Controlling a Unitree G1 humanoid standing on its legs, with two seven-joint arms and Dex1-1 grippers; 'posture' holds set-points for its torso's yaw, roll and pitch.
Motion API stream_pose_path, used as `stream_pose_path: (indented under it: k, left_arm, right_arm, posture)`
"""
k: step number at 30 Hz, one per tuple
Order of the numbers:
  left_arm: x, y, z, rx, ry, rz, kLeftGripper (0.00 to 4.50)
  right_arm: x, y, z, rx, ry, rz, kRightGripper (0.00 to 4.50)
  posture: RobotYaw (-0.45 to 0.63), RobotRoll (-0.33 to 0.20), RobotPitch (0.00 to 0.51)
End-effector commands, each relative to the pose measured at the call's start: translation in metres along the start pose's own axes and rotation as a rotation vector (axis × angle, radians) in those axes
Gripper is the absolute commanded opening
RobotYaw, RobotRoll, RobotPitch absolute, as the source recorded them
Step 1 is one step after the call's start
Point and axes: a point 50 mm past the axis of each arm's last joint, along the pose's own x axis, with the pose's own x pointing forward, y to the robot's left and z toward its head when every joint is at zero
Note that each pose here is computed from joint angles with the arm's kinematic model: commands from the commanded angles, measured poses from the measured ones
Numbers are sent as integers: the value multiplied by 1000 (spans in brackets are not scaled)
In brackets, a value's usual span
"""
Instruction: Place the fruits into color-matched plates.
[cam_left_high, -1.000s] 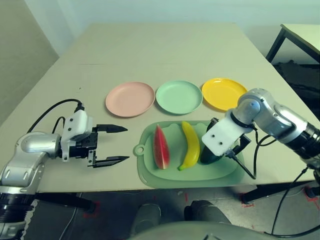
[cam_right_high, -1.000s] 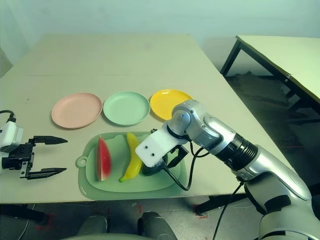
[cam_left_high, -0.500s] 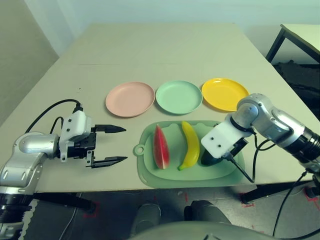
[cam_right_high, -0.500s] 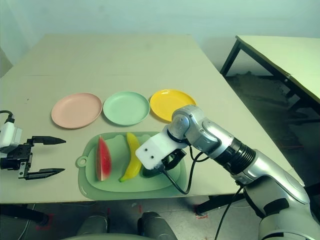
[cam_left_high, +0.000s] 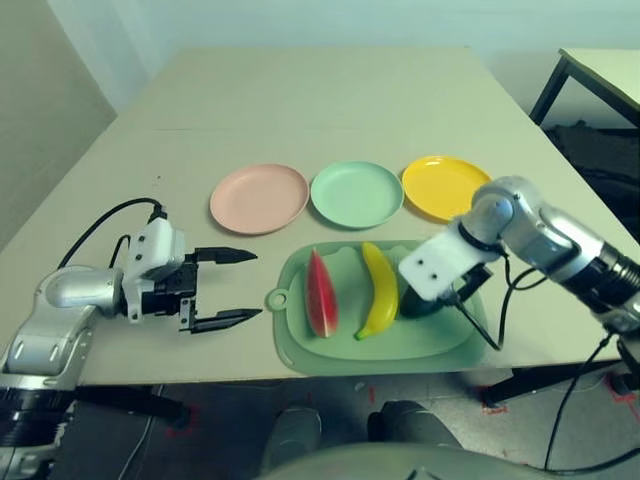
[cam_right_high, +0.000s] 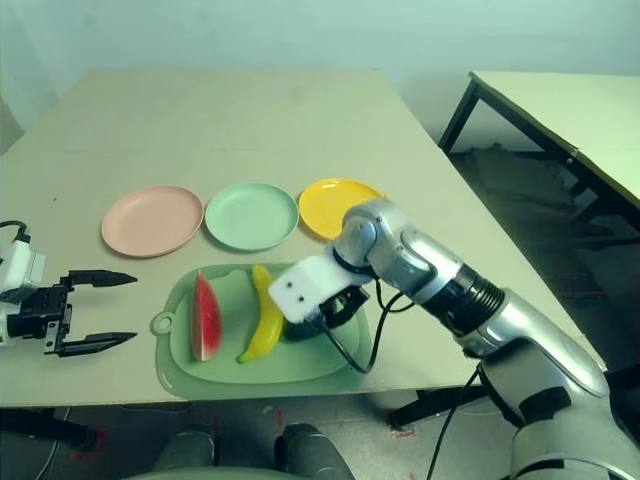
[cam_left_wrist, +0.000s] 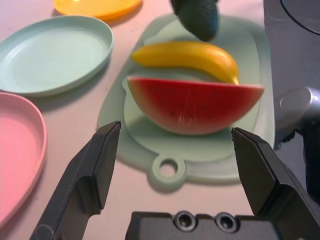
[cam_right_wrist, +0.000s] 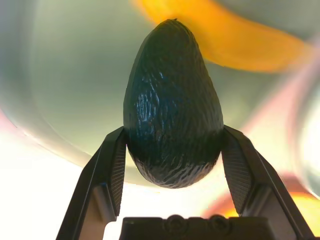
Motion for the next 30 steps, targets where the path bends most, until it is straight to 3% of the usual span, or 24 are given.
stream_pose_path:
  k: [1,9,21,23,24,26,30]
  left_arm:
    - [3,3,7,-17,-28,38,4500]
    - [5,8,13,-65,-38,142,4500]
    - [7,6,15,-88,14,182,4500]
    - [7,5,14,-85,26,182,4500]
    - [7,5,14,-85,29,182,4500]
    - [6,4,13,-86,32,180,4500]
    - [7,2,11,-88,37,177,4500]
  right_arm:
    - [-14,-26,-6,59,-19,-112,3021]
    - [-3,-74,-13,117,-41,-357,3021]
    - [39,-84,-19,152,30,-431,3021]
    - [45,-83,-18,148,31,-419,3209]
    - [46,-82,-17,145,31,-413,3801]
    - [48,-82,-17,139,33,-412,4449]
    - [46,-83,-17,136,32,-427,4483]
  posture:
    - [70,0,40]
    - [86,0,40]
    - [118,0,47]
    - [121,0,47]
    - [122,0,47]
    - [121,0,46]
    - [116,0,46]
